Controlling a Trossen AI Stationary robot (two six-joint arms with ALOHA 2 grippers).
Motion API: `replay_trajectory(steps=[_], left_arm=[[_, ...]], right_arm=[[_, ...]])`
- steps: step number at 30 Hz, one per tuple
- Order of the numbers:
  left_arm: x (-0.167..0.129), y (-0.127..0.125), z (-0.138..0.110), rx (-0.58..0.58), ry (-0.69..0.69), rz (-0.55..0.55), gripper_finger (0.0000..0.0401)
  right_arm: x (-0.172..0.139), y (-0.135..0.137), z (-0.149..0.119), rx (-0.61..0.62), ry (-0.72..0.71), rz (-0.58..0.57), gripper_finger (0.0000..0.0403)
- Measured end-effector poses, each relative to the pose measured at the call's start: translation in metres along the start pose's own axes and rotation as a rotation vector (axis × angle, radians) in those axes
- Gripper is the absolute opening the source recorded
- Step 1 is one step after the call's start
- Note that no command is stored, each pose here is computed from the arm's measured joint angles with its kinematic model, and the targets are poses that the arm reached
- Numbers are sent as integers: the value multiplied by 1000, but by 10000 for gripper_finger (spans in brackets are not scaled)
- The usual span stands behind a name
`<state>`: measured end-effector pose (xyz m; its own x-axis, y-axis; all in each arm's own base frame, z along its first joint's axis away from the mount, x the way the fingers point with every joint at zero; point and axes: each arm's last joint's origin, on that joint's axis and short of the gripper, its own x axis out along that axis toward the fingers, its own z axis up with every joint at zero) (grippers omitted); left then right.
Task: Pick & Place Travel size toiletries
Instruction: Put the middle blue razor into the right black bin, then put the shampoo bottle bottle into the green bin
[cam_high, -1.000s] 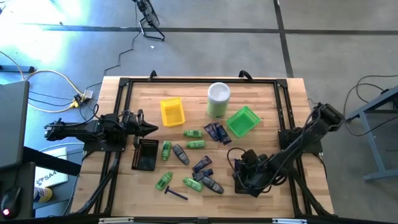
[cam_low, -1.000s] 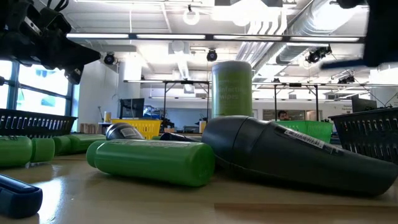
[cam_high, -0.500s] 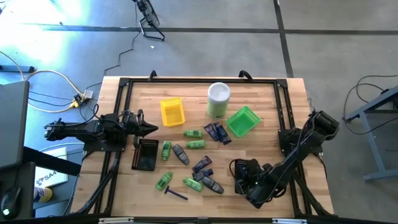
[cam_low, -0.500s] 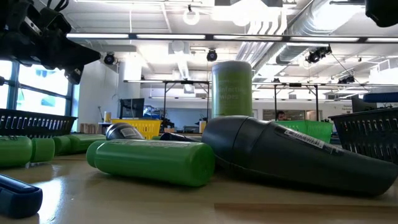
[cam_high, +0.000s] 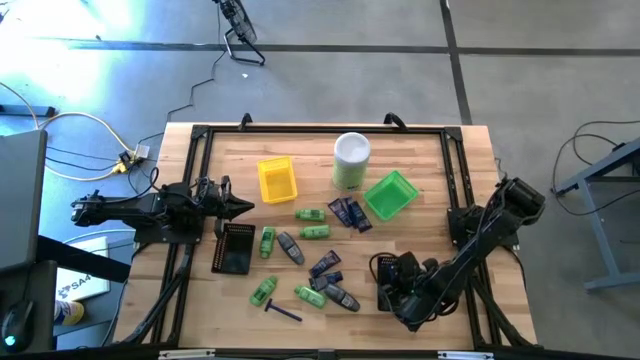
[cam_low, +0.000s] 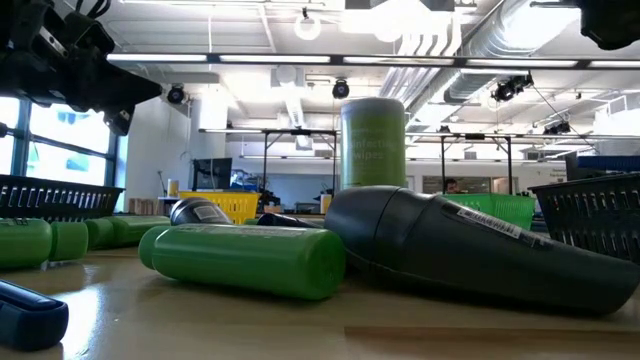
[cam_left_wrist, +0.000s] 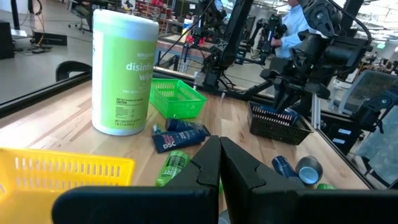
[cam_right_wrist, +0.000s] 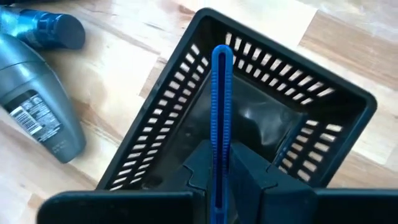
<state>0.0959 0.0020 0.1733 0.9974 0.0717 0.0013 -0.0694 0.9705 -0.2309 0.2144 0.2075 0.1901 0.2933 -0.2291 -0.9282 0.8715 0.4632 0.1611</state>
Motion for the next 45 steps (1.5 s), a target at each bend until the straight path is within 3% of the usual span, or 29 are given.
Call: replay_trajectory(steps=[15, 30, 45], left_arm=[[0, 0, 0, -8, 0, 0, 3], [0, 0, 0, -8, 0, 0, 3], [0, 0, 0, -8, 0, 0, 3]], right_arm=[[4, 0, -1, 1, -35, 20, 35], [3, 2, -1, -12, -20, 42, 125], [-41, -6, 25, -9, 3, 207, 52]])
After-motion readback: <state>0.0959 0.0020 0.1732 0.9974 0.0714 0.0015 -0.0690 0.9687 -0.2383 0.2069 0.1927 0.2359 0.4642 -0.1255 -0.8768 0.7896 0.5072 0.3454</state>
